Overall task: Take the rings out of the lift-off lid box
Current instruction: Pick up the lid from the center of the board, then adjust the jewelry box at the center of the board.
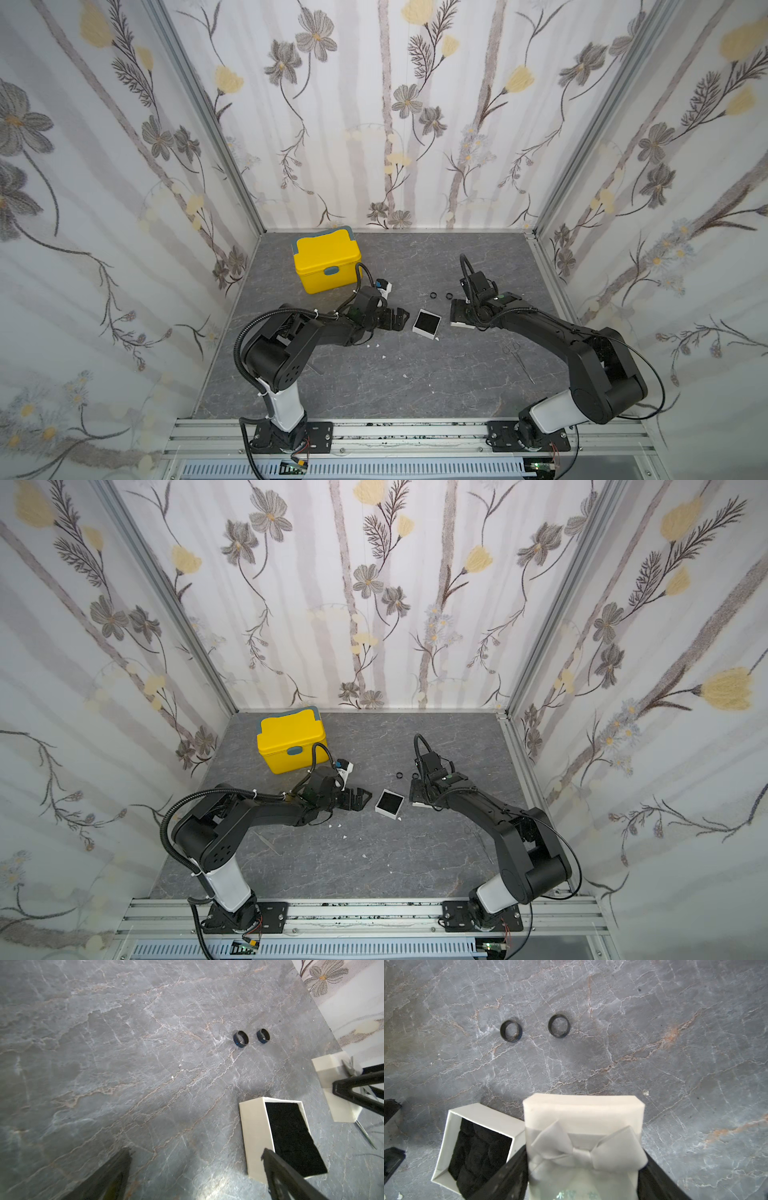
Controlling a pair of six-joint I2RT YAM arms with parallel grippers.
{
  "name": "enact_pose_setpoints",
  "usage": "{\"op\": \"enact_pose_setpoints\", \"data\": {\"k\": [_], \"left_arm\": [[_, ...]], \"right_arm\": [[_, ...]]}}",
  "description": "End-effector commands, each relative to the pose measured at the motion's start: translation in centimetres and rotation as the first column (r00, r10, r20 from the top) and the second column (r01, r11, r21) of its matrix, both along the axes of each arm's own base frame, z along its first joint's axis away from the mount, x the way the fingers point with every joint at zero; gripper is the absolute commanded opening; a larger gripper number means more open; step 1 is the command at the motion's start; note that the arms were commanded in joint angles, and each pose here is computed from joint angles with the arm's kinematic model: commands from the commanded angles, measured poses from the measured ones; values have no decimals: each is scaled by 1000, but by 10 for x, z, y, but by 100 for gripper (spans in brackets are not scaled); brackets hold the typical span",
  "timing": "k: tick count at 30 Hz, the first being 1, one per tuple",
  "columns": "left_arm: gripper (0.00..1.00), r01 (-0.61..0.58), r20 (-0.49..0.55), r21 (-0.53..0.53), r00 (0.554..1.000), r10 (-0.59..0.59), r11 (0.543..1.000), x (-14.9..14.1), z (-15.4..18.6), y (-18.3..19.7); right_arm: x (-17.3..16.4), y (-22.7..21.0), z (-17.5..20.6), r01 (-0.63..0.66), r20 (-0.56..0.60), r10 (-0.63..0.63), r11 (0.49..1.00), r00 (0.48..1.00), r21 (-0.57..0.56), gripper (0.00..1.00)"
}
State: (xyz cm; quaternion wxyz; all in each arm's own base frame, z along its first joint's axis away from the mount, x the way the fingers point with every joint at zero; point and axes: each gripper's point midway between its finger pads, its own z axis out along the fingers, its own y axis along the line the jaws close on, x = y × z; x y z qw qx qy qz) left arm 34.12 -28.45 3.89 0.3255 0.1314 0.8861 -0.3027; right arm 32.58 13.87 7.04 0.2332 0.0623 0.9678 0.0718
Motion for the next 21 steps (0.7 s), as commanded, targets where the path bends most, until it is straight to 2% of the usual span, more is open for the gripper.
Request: {"op": "enact_pose_setpoints", "data": {"k": [1,12,21], "left_arm": [[100,-8,-106,34,994,12,999,-16,-22,3],[100,7,-169,40,986,-1,999,-48,-40,-5],[100,32,-173,15,985,-28,999,-65,-35,-16]], "right_arm": [[-2,-1,5,-5,-1,5,1000,1000,-8,74],[-1,2,17,-21,25,21,1000,999,6,74],[-1,7,20,-37,39,36,999,999,24,74]]}}
